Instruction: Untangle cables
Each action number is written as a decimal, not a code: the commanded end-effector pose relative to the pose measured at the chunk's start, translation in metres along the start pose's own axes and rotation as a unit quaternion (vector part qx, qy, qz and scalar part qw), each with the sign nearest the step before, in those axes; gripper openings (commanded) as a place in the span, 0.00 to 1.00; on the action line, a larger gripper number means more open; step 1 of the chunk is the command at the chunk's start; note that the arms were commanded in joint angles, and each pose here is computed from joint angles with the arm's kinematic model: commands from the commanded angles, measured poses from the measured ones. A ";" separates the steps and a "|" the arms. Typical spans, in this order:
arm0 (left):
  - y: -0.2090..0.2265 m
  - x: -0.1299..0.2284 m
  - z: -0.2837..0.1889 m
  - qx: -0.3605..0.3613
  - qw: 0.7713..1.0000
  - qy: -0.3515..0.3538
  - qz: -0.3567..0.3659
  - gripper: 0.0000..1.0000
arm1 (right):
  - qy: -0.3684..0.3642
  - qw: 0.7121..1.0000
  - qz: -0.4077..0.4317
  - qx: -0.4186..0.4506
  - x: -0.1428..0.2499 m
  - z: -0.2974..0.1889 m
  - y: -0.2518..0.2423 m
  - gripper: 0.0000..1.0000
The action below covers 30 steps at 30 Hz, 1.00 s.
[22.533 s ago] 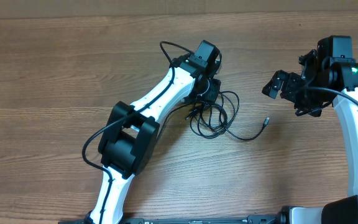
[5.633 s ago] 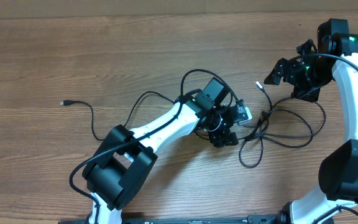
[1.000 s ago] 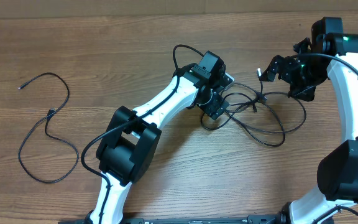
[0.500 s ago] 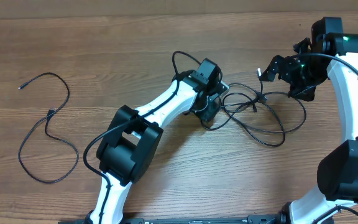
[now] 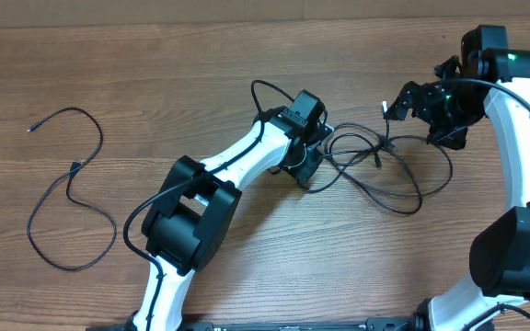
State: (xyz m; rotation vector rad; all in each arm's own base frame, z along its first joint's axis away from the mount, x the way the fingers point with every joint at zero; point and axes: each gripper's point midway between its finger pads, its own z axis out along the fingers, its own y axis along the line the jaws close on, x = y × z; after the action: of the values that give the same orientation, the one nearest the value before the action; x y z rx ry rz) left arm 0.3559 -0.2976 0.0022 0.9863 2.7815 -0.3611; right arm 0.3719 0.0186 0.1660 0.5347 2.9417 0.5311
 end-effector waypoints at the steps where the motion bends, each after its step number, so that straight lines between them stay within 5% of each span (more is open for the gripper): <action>1: -0.004 0.002 -0.013 -0.003 1.000 0.011 -0.018 0.04 | -0.013 1.000 -0.007 0.000 -0.006 -0.006 0.001 0.97; 14: -0.027 -0.062 -0.182 -0.019 0.983 -0.184 0.010 0.04 | 0.001 1.000 -0.001 0.004 0.002 -0.006 -0.001 0.97; 30: -0.031 -0.069 -0.272 0.013 0.968 -0.249 0.006 0.04 | 0.020 1.000 0.004 0.019 0.011 -0.006 -0.006 1.00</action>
State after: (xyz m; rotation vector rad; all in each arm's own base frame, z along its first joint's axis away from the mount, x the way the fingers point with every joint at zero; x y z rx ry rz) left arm 0.3589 -0.2900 0.2253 0.8423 2.4245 -0.4711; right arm 0.3569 0.0192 0.1641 0.5597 3.0023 0.5238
